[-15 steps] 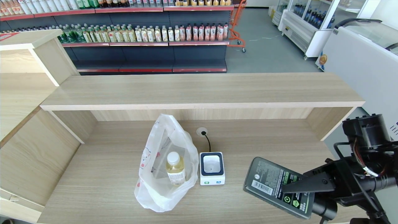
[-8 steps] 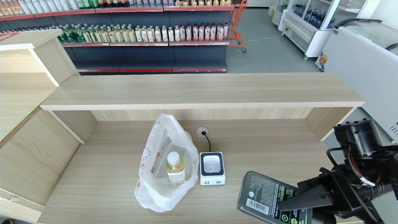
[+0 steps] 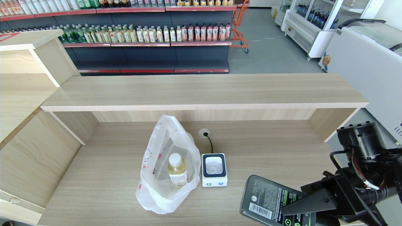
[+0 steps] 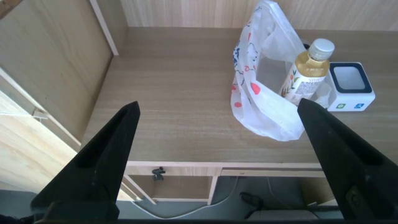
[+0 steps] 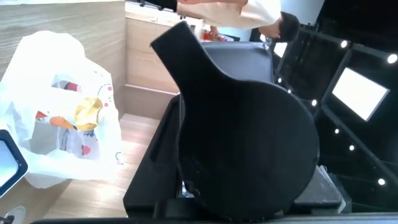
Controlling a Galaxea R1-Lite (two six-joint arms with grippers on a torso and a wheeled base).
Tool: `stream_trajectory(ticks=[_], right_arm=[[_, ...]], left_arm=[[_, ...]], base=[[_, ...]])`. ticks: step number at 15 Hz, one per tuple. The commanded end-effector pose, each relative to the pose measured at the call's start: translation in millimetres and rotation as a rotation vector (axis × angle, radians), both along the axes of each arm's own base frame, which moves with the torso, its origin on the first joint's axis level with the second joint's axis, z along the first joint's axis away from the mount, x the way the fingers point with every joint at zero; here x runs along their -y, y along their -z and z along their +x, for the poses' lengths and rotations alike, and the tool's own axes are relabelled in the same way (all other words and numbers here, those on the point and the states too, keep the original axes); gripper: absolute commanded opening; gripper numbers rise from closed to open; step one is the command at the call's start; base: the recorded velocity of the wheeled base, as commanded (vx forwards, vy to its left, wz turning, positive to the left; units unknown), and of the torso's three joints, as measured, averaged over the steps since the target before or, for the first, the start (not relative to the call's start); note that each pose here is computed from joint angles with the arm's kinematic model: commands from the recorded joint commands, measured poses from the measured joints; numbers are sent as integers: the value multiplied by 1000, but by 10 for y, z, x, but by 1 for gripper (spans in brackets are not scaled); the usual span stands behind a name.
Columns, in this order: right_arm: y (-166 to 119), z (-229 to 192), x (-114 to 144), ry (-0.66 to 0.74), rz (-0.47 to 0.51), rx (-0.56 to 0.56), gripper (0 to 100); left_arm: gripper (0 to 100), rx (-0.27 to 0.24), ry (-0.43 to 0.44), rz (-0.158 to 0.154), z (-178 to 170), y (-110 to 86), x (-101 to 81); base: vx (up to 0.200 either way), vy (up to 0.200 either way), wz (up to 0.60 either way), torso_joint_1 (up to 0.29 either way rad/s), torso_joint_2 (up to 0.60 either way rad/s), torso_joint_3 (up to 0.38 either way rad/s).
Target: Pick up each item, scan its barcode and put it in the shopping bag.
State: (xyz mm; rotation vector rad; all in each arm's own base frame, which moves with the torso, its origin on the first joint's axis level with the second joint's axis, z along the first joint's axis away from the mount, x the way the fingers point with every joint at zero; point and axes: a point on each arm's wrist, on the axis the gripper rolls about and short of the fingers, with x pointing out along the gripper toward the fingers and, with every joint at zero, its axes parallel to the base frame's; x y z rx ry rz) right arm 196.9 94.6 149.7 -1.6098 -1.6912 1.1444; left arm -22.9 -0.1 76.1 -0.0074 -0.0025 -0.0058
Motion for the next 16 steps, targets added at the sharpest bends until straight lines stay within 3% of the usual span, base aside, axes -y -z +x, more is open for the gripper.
stream_trajectory(ticks=[1, 5, 7, 8, 9, 10, 12, 13, 16], right_arm=[[-3, 7, -3, -14, 12, 79, 0], [-4, 10, 0, -12, 11, 78, 0], [-22, 37, 19, 18, -1, -2, 0], [-42, 54, 65, 82, -28, -103, 0], [-100, 83, 249, 292, -80, -241, 0], [-127, 80, 337, 372, -84, -297, 0], [-290, -2, 808, 792, -36, -482, 0], [-344, -75, 925, 957, 4, -573, 0], [-196, -173, 962, 1104, 154, -1196, 0]], left_arm=[[100, 1, 0, 0, 0, 0, 0], [100, 1, 0, 0, 0, 0, 0], [100, 1, 0, 0, 0, 0, 0], [100, 1, 0, 0, 0, 0, 0], [100, 1, 0, 0, 0, 0, 0], [100, 1, 0, 0, 0, 0, 0], [100, 1, 0, 0, 0, 0, 0], [100, 1, 0, 0, 0, 0, 0], [100, 1, 0, 0, 0, 0, 0]], base=[[0, 0, 0, 0, 0, 0], [0, 0, 0, 0, 0, 0], [0, 0, 0, 0, 0, 0], [0, 0, 0, 0, 0, 0], [0, 0, 0, 0, 0, 0], [0, 0, 0, 0, 0, 0], [0, 0, 0, 0, 0, 0], [0, 0, 0, 0, 0, 0], [0, 0, 0, 0, 0, 0]])
